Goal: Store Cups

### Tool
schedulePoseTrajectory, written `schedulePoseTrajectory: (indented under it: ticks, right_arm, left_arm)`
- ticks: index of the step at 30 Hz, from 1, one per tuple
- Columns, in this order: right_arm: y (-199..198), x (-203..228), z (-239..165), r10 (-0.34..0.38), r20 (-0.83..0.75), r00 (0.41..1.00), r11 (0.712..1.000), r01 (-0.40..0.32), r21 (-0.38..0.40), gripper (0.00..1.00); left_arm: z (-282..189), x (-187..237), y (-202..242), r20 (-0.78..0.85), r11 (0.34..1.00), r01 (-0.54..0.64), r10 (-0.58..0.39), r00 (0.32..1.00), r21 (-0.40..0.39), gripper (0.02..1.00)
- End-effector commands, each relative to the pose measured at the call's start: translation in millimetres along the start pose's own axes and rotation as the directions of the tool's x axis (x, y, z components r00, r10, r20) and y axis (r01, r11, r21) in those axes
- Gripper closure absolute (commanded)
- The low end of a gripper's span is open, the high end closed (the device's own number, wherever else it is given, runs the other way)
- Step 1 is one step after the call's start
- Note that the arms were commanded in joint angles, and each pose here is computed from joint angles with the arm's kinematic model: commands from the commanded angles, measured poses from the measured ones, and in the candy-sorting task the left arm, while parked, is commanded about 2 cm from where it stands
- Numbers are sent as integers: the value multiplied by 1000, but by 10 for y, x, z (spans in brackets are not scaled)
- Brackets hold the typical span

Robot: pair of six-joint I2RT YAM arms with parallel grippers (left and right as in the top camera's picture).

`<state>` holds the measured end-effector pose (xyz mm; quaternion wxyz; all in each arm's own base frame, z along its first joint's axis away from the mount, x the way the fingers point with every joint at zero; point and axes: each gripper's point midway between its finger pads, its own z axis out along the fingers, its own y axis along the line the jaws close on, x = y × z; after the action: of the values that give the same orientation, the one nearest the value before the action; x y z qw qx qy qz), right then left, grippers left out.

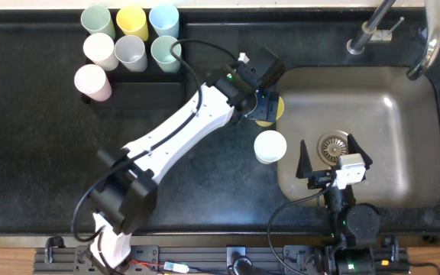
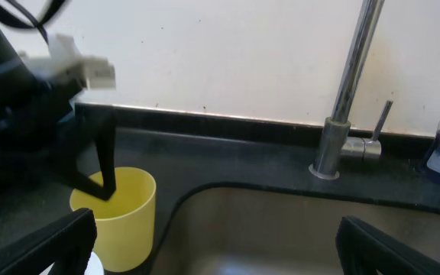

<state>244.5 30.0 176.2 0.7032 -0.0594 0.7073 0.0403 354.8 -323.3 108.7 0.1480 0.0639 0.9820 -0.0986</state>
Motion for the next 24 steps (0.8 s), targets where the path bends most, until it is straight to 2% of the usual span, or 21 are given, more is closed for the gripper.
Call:
schedulePoseTrajectory:
  ticks: [1,3,5,9,10,11,16,18,21,22,24]
  right_arm:
    - [0,37,4,7,-1,1000,1000,-7,2,3]
    - [0,37,4,7,-1,1000,1000,-7,2,3]
    - [0,37,4,7,-1,1000,1000,-7,2,3]
    - [0,37,4,7,-1,1000,1000,-7,2,5]
    - [0,37,4,7,-1,1000,1000,-7,2,1]
    - [0,37,4,7,-1,1000,1000,-7,2,5]
    - [0,37,4,7,-1,1000,1000,-7,2,5]
    - [0,37,4,7,-1,1000,1000,-7,2,5]
    - [0,37,4,7,-1,1000,1000,-7,2,3]
    - [0,37,4,7,-1,1000,1000,-7,2,3]
    - [0,37,4,7,-1,1000,1000,-7,2,3]
  left_arm:
    - [145,-24,3,-1,1000,19,-19,1000,-24,152]
    - [182,-31,-4,0,1000,19,-19,1000,-23,314]
    - [232,-26,-19,-5,1000,19,-19,1000,-17,573]
    - [255,-24,-83,-9,1000,17,-17,1000,9,792]
    - [255,-29,-97,-5,1000,15,-15,1000,12,917]
    - [252,-54,-131,6,1000,15,-15,1000,26,982]
    - [-1,-187,-137,71,999,2,-5,997,39,982]
    - [-429,-427,-7,176,999,20,-28,984,44,982]
    - [-1060,-714,360,306,981,182,-195,932,68,982]
    - [-1288,-780,554,344,961,266,-276,897,78,985]
    - [-1665,-793,1010,404,877,473,-463,789,83,985]
